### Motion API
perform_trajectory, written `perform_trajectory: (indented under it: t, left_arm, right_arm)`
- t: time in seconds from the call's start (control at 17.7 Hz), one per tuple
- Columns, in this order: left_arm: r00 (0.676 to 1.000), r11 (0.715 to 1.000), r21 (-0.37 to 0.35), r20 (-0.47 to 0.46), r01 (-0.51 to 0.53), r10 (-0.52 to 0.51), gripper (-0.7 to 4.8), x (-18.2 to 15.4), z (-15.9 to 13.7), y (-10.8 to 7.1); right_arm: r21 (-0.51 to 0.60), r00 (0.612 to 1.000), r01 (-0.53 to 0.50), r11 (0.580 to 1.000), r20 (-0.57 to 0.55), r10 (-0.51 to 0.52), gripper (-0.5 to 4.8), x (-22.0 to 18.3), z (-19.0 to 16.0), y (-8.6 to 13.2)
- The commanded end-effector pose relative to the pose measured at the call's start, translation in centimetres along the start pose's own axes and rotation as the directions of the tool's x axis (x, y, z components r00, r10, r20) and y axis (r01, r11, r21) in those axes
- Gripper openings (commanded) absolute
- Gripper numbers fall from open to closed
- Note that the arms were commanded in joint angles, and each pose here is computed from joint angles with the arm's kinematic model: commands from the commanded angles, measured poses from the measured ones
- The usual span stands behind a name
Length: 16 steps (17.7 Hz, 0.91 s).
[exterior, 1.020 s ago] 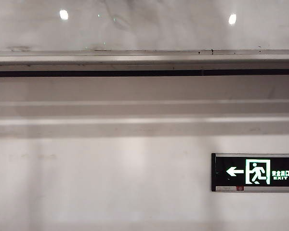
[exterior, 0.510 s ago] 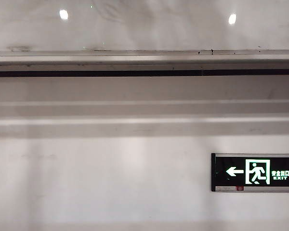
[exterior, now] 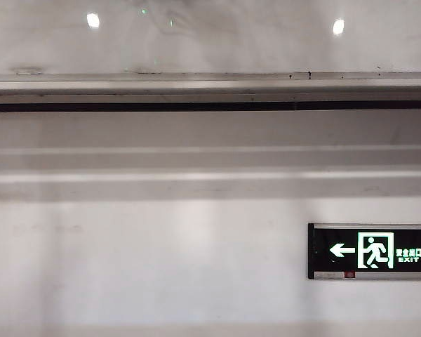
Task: Wipe the whiteboard clean using the black magnetic whiteboard eraser attached to the whiteboard.
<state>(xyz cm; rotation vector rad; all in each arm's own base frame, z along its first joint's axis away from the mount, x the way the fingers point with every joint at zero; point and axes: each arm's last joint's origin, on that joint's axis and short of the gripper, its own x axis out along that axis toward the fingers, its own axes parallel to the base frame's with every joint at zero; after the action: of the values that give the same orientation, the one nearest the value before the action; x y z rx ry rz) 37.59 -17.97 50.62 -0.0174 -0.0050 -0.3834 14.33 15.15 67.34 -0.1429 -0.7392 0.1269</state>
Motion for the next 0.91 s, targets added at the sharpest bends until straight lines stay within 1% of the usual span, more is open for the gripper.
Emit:
perform_trajectory:
  t: [0.06,0.23,0.4,0.57,0.62,0.79,0.85,0.91]
  left_arm:
    - [0.996,1.0,-0.007,0.092,0.02,-0.019,1.1,-0.2,1.0,-0.2]
    - [0.994,0.999,-0.031,0.108,-0.013,0.016,1.1,-0.1,1.1,0.1]
    - [0.994,0.999,-0.033,0.106,-0.021,0.024,1.1,-0.1,1.1,0.3]
    - [0.991,0.999,-0.04,0.127,-0.037,0.042,1.1,-0.1,1.3,0.3]
    - [0.989,0.997,-0.044,0.131,-0.066,0.071,1.1,-0.2,1.5,0.8]
    - [0.986,0.993,-0.063,0.128,-0.096,0.103,1.1,-0.5,1.8,1.7]
    - [0.984,0.991,-0.065,0.129,-0.117,0.125,1.1,-0.8,2.2,2.6]
    - [0.982,0.991,-0.066,0.136,-0.12,0.128,1.1,-1.1,2.6,2.6]
  right_arm:
    - [0.017,1.0,-0.006,1.0,0.008,0.006,-0.05,-0.3,0.4,-0.1]
    - [0.031,1.0,-0.025,0.999,0.01,0.025,-0.05,-0.5,0.7,0.3]
    - [0.031,1.0,-0.026,0.999,0.01,0.026,-0.05,-0.5,0.7,0.3]
    - [0.031,1.0,-0.025,0.999,0.01,0.025,-0.05,-0.5,0.7,0.3]
    - [0.03,1.0,-0.026,0.999,0.01,0.025,-0.05,-0.5,0.7,0.3]
    - [0.031,1.0,-0.025,0.999,0.011,0.025,-0.05,-0.5,0.7,0.2]
    - [0.031,1.0,-0.025,0.999,0.012,0.024,-0.05,-0.5,0.7,0.2]
    - [0.032,1.0,-0.024,0.999,0.012,0.024,-0.05,-0.5,0.7,0.2]
